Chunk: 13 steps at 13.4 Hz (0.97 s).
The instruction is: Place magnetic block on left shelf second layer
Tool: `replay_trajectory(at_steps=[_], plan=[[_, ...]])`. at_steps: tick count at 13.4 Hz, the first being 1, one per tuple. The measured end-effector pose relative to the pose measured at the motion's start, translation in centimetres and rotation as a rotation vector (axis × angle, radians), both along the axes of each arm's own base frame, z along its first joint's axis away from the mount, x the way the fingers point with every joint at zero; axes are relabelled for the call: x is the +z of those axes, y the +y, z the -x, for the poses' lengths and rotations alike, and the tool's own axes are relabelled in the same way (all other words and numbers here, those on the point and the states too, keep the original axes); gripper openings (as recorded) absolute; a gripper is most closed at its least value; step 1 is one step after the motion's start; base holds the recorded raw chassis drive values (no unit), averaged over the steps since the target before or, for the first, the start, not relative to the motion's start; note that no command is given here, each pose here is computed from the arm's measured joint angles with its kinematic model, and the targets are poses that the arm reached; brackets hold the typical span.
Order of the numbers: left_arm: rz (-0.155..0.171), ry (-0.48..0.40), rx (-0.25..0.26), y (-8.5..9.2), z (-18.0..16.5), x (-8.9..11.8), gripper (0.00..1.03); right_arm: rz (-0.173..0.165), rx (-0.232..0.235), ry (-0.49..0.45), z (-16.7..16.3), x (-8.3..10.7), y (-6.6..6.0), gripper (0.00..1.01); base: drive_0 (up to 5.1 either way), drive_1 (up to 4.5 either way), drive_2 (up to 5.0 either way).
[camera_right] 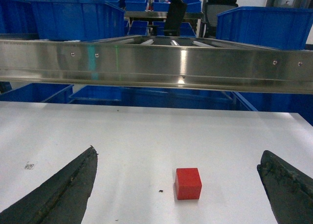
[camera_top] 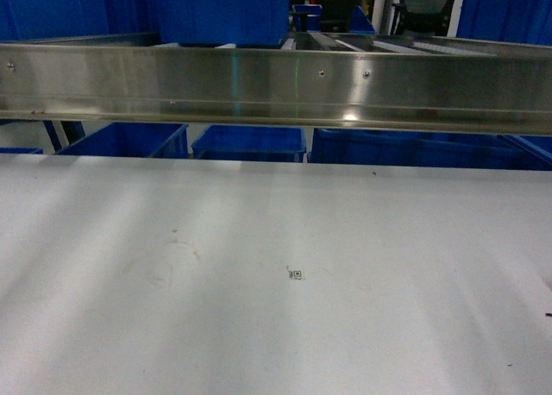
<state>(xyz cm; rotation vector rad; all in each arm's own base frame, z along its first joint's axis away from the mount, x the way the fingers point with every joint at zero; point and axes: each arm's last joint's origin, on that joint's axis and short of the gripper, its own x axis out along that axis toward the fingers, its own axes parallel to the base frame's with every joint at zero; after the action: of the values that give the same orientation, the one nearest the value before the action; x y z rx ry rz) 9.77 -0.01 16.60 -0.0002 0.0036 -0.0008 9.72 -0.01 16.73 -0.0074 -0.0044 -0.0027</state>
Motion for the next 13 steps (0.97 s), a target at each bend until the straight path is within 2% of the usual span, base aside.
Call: replay_trajectory(at_steps=[11, 12, 13], plan=[[0.000, 0.000, 0.000, 0.00, 0.00, 0.00, 0.98, 0.000, 0.000, 0.000, 0.00, 0.00, 0.00, 0.98, 0.0, 0.00, 0.0], [0.000, 0.000, 0.000, 0.00, 0.00, 0.00, 0.98, -0.005, 0.002, 0.001, -0.04, 0.02, 0.03, 0.98, 0.0, 0.00, 0.0], [0.000, 0.000, 0.000, 0.00, 0.00, 0.00, 0.98, -0.036, 0.017, 0.014, -0.86, 0.31, 0.42, 0.98, 0.0, 0.00, 0.0]])
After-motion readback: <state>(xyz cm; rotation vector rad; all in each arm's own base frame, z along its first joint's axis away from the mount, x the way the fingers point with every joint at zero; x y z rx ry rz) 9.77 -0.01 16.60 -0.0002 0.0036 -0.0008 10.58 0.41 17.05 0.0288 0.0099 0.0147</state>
